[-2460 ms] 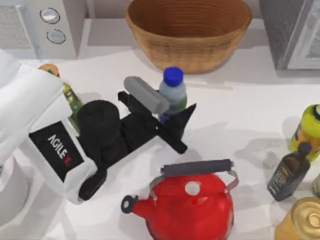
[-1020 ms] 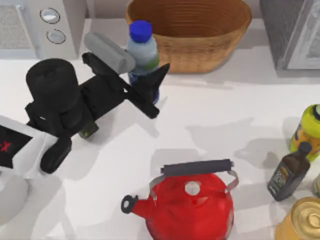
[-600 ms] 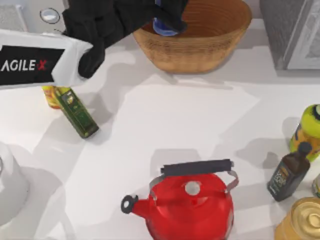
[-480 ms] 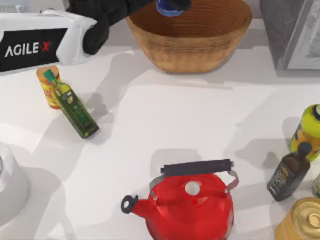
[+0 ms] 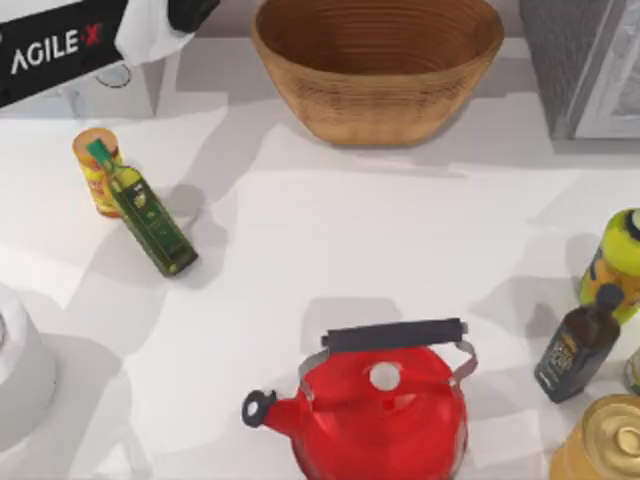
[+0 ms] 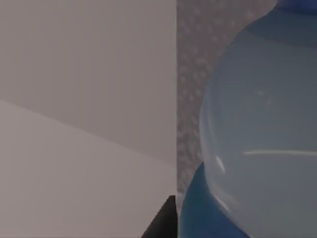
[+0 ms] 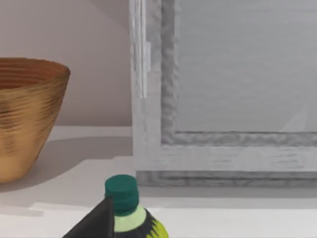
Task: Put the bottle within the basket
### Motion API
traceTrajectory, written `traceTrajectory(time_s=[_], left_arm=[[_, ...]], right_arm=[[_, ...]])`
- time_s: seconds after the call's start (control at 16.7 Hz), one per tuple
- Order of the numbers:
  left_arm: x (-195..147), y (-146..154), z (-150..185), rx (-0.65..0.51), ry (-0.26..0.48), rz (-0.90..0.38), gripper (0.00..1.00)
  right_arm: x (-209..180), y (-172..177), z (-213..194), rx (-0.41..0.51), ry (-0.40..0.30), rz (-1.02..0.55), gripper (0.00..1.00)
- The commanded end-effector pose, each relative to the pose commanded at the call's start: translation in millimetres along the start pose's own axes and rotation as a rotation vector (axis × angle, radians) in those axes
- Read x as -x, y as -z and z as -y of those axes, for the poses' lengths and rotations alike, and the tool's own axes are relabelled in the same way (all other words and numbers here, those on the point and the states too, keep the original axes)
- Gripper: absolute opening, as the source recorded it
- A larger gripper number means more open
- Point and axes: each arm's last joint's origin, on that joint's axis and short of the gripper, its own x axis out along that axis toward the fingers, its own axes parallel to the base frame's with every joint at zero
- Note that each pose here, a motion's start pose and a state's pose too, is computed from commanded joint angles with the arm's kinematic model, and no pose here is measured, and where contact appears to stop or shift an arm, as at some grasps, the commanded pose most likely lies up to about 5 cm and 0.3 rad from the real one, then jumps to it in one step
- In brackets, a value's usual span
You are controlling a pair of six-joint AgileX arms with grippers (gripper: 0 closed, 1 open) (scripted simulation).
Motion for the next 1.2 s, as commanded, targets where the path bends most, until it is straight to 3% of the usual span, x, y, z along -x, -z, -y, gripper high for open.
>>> traceTrajectory(time_s=[0.3, 0.72, 1.02, 1.2], left_arm=[[-3.8, -1.1, 4.1, -0.004, 0.006, 0.007, 0.0], [-49.4, 31.2, -0.4, -0.002, 0.004, 0.006, 0.0], [-54.1, 36.1, 0.2, 0.0, 0.0, 0.0, 0.0], [-54.1, 36.1, 0.2, 0.0, 0.0, 0.0, 0.23]], right_arm=[[0.0, 0.0, 0.0, 0.0, 0.0, 0.0, 1.0], [0.0, 0.0, 0.0, 0.0, 0.0, 0.0, 1.0], [0.0, 0.0, 0.0, 0.0, 0.0, 0.0, 1.0], [0.0, 0.0, 0.0, 0.0, 0.0, 0.0, 1.0]])
